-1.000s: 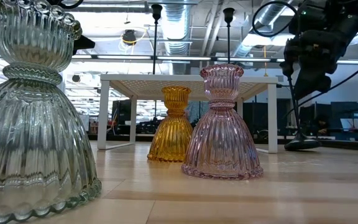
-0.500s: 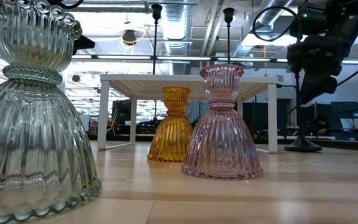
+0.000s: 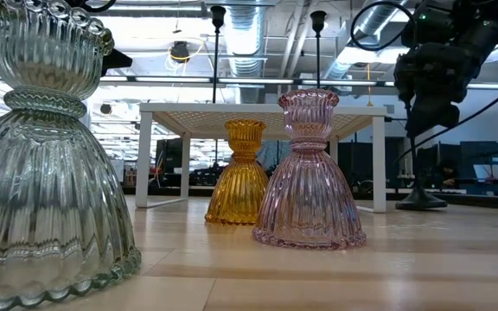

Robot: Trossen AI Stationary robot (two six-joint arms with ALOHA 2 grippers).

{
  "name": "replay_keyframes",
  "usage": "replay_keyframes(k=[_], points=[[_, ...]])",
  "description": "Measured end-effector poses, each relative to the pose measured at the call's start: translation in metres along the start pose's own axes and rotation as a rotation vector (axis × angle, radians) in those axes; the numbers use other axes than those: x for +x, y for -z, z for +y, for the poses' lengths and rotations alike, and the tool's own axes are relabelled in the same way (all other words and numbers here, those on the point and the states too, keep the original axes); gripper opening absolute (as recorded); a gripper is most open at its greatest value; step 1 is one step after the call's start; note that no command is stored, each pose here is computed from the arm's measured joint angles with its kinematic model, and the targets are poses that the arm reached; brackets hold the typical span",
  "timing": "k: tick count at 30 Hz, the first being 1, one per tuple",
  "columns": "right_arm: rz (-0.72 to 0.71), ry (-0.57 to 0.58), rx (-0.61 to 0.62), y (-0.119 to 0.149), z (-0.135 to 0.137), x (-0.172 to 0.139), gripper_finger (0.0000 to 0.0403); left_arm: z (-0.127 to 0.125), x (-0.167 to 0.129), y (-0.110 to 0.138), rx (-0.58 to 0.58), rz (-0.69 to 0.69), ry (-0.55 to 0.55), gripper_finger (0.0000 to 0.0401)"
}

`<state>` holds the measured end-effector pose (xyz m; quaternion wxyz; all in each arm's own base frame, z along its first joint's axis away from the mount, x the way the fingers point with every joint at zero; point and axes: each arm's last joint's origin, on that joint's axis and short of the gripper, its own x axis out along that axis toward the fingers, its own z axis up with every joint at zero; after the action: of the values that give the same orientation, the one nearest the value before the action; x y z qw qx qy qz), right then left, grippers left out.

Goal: Pick & Place candle stick holders
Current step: Align the black candle holder with the other black candle holder on the shelf

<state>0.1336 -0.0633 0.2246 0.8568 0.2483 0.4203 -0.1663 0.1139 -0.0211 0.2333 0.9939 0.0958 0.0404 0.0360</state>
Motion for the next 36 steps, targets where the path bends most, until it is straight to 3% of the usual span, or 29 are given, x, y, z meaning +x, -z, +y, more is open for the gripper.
replay_keyframes(k=[8, 24, 29, 36], points=[[-0.006, 0.004, -0.005, -0.001, 0.000, 0.000, 0.0009, 0.000, 0.000, 0.000, 0.000, 0.000, 0.000, 0.0012], [-0.044, 0.000, -0.049, 0.001, 0.008, -0.009, 0.0002, 0.000, 0.000, 0.000, 0.000, 0.000, 0.000, 0.0012], [-0.122, 0.012, -0.085, -0.005, 0.017, -0.029, 0.0001, 0.000, 0.000, 0.000, 0.000, 0.000, 0.000, 0.0012], [-0.122, 0.137, -0.114, -0.020, 0.030, -0.072, 0.0000, 0.000, 0.000, 0.000, 0.000, 0.001, 0.000, 0.0012]])
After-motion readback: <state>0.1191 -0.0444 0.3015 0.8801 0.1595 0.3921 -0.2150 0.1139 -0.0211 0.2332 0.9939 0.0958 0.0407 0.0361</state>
